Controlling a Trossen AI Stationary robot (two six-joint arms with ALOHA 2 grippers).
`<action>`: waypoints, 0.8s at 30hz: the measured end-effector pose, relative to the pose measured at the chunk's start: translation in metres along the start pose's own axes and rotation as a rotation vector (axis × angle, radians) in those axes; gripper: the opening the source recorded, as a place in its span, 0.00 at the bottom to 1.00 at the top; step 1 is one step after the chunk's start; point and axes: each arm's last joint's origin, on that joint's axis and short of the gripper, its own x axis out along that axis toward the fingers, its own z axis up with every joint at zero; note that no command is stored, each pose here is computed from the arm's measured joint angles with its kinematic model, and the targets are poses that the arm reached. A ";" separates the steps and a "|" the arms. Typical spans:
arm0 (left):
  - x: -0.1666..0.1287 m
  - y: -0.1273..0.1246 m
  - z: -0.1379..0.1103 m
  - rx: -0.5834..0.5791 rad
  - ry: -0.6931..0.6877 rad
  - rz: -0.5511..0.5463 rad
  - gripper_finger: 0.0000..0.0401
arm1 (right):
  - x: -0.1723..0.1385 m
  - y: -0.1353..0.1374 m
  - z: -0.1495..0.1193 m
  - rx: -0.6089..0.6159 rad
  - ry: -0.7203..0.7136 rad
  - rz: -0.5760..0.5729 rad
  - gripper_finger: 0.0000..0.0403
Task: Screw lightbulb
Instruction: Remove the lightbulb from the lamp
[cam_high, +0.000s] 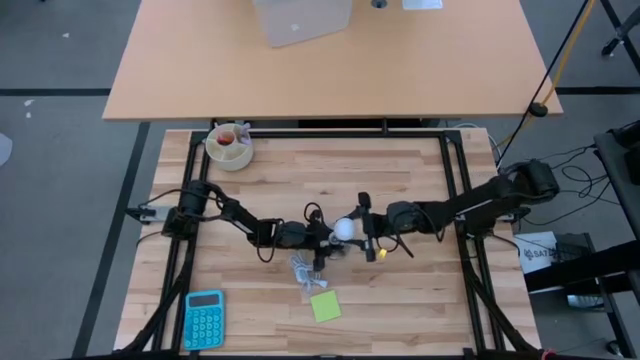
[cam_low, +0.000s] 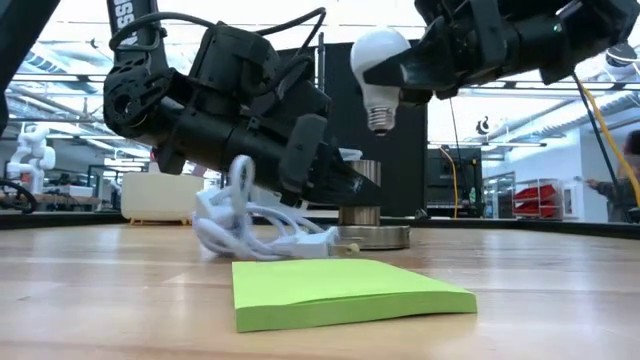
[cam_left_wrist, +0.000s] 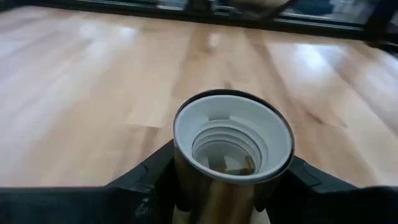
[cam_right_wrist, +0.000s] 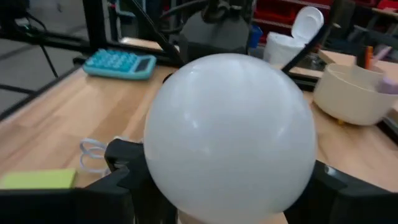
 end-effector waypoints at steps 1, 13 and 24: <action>0.000 0.000 0.000 0.000 -0.003 0.017 0.46 | -0.003 -0.001 0.002 -0.008 0.013 -0.009 0.60; -0.001 -0.005 0.005 -0.009 -0.064 0.047 0.66 | -0.036 -0.008 0.009 -0.050 0.176 -0.141 0.60; -0.002 -0.006 0.008 0.002 -0.076 0.053 0.68 | -0.040 -0.009 0.008 -0.044 0.214 -0.179 0.60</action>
